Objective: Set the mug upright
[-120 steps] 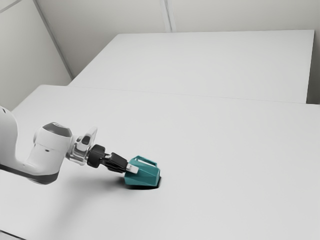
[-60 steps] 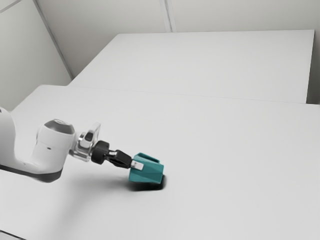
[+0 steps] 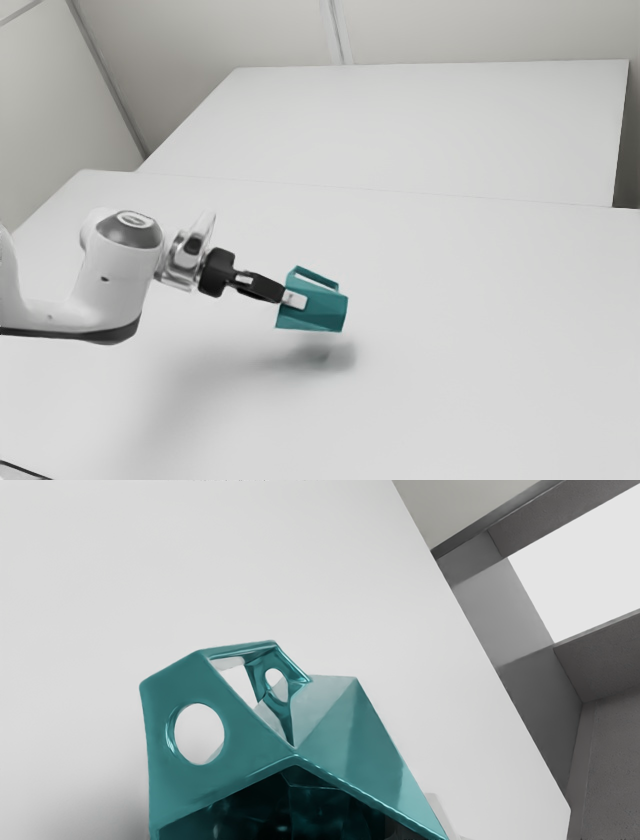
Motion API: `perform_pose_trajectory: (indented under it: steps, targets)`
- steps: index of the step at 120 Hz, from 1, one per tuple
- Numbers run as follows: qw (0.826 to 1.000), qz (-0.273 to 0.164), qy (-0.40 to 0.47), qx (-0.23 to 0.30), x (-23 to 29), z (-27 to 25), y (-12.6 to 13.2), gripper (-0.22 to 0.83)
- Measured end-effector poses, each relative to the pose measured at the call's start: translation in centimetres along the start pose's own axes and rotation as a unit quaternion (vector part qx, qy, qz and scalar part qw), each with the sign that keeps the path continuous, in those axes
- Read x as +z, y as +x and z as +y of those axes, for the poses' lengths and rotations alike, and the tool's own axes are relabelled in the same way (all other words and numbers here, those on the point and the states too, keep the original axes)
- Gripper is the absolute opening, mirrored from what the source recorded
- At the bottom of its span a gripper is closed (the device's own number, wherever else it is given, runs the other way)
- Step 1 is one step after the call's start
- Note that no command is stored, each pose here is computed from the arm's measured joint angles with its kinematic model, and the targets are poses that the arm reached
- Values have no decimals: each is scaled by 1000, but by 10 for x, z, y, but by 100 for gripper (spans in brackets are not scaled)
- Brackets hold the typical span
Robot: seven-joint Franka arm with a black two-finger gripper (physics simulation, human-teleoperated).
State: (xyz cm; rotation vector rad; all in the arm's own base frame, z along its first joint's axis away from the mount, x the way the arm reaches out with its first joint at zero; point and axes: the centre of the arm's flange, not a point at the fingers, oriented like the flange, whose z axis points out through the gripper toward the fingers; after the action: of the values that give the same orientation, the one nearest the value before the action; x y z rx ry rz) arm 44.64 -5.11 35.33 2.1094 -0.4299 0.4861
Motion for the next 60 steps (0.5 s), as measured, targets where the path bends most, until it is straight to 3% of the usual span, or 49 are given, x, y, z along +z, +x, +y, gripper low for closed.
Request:
perform_pose_trajectory:
  steps: [31, 60]
  targets:
    - [991, -54, 104, 71, -21, 10, 25, -17]
    - [958, -146, 204, 139, -34, 18, 62, -17]
